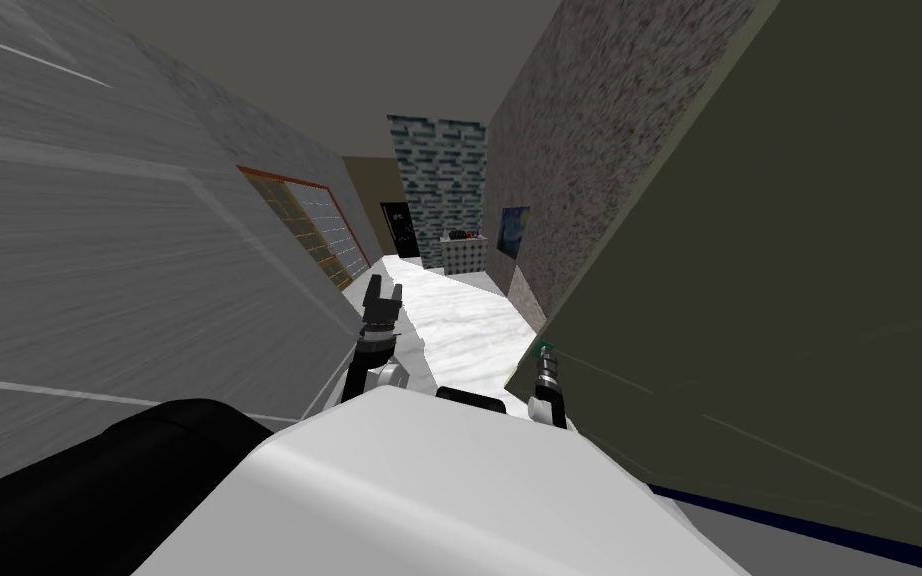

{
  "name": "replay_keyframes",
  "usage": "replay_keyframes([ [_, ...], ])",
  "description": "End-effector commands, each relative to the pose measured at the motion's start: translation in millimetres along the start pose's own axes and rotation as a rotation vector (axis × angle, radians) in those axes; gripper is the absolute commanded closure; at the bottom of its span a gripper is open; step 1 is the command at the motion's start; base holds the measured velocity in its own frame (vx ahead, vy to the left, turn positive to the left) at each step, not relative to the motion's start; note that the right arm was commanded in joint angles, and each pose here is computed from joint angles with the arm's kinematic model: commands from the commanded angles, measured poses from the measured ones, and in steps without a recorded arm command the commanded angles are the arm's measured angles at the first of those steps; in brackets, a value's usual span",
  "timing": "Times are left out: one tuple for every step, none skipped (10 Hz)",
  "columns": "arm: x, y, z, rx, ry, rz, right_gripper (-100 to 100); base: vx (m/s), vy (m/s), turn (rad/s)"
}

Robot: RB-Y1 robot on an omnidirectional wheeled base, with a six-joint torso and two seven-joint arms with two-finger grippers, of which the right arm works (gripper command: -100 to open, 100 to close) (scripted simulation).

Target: Push the door open

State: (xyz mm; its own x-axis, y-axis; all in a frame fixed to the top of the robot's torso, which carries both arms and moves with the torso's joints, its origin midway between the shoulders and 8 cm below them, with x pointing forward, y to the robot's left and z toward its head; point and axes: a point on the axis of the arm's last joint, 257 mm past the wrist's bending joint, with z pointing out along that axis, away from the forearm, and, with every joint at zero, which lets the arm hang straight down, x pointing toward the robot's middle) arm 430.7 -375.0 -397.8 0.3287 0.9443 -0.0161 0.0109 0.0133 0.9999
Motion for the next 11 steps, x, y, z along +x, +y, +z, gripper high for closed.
replay_keyframes([
  [-15.1, 6.9, 6.2, -0.015, -0.030, -0.005, 100, 0.209, 0.024, -0.074],
  [-15.1, 6.9, 6.2, -0.015, -0.030, -0.005, 100, 0.141, 0.014, -0.029],
  [-28.9, 7.3, 7.3, -0.014, -0.063, -0.003, 100, 0.168, 0.011, -0.046],
  [-32.2, 7.4, 7.5, -0.014, -0.071, -0.002, 100, 0.195, 0.022, -0.070],
  [-38.3, 7.3, 7.6, -0.012, -0.087, 0.000, 100, 0.209, 0.021, -0.069],
  [-43.8, 7.1, 7.6, -0.011, -0.102, 0.003, 100, 0.220, 0.025, -0.054],
  [-50.6, 6.7, 7.3, -0.009, -0.121, 0.008, 100, 0.228, 0.039, -0.076],
  [-55.5, 6.1, 6.8, -0.007, -0.137, 0.012, 100, 0.223, 0.028, -0.080],
  [-58.7, 5.5, 6.2, -0.005, -0.148, 0.016, 100, 0.227, 0.029, -0.066],
  [-54.7, 3.5, 4.7, 0.004, -0.138, 0.014, 100, 0.104, 0.010, -0.031],
  [-69.2, 6.2, 4.7, -0.003, -0.165, 0.009, 100, 0.132, -0.001, -0.038],
])
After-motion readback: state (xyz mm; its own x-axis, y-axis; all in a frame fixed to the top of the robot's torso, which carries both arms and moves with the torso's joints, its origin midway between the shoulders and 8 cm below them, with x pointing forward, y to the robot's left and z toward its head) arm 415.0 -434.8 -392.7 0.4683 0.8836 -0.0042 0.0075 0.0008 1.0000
